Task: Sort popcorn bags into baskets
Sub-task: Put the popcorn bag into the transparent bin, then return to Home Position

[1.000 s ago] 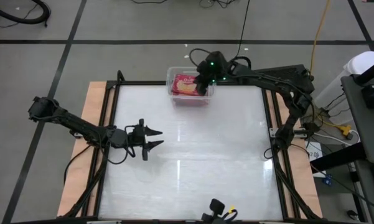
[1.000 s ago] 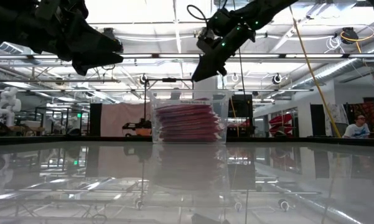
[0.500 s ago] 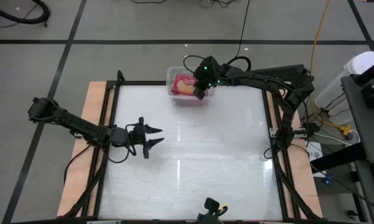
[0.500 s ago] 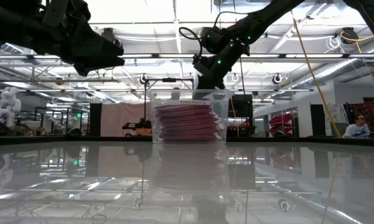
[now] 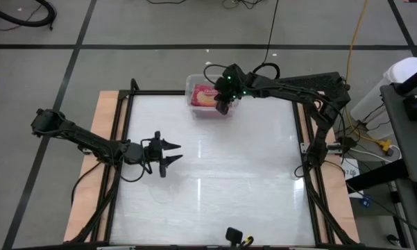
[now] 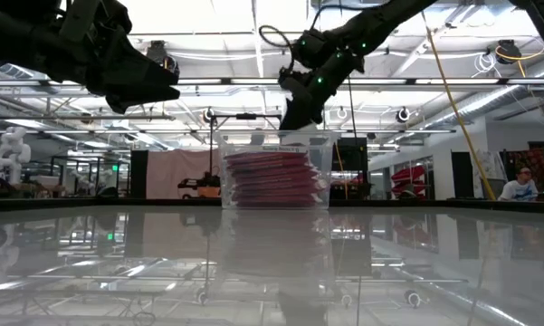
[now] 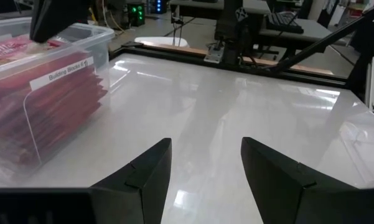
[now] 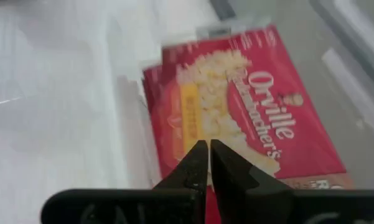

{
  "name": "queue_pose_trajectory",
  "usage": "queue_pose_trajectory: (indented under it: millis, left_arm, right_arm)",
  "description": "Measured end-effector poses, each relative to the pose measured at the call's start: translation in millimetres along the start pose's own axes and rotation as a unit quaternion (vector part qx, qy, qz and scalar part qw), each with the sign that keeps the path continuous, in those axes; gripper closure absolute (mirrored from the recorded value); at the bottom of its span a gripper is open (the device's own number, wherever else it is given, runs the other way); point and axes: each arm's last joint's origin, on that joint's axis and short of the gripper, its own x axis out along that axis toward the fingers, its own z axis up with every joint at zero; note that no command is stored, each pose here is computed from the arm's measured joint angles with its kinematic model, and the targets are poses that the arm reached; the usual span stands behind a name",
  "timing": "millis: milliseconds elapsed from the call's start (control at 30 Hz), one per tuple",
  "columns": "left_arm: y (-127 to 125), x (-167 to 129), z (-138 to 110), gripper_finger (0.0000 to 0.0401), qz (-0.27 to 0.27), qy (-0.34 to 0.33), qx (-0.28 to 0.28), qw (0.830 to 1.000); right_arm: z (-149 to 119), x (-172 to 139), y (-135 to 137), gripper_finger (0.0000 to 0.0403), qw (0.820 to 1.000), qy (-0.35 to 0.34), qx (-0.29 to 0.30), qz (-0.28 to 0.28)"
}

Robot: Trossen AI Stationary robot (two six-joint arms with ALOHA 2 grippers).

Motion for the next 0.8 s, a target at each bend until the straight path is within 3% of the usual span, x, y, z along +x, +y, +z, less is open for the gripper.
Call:
queue_pose_trajectory:
  millis: [233,367,500,633,800]
  left_arm:
    - [0,0,1,0.0203,0.003,-0.005,0.018,1.0]
    - [0,0,3,0.0203,0.002,-0.016,0.031,0.999]
    - [-2,0,5,0.0209,-0.015,-0.023,0.053,0.998]
    - [-2,-1,7,0.0263,-0.017,-0.034,0.072,0.997]
    - [-4,-2,10,0.0376,-0.049,-0.045,0.095,0.993]
  right_arm:
    - [12,-34,35,0.0392,0.999,-0.016,-0.014,0.027]
    - [0,-51,77,0.0392,0.997,-0.027,-0.03,0.064]
    - [-21,-69,128,0.0392,0.989,-0.094,-0.026,0.108]
    - [-53,-83,168,0.0392,0.98,-0.152,-0.056,0.113]
    - [-93,-96,190,0.0392,0.976,-0.186,-0.073,0.084]
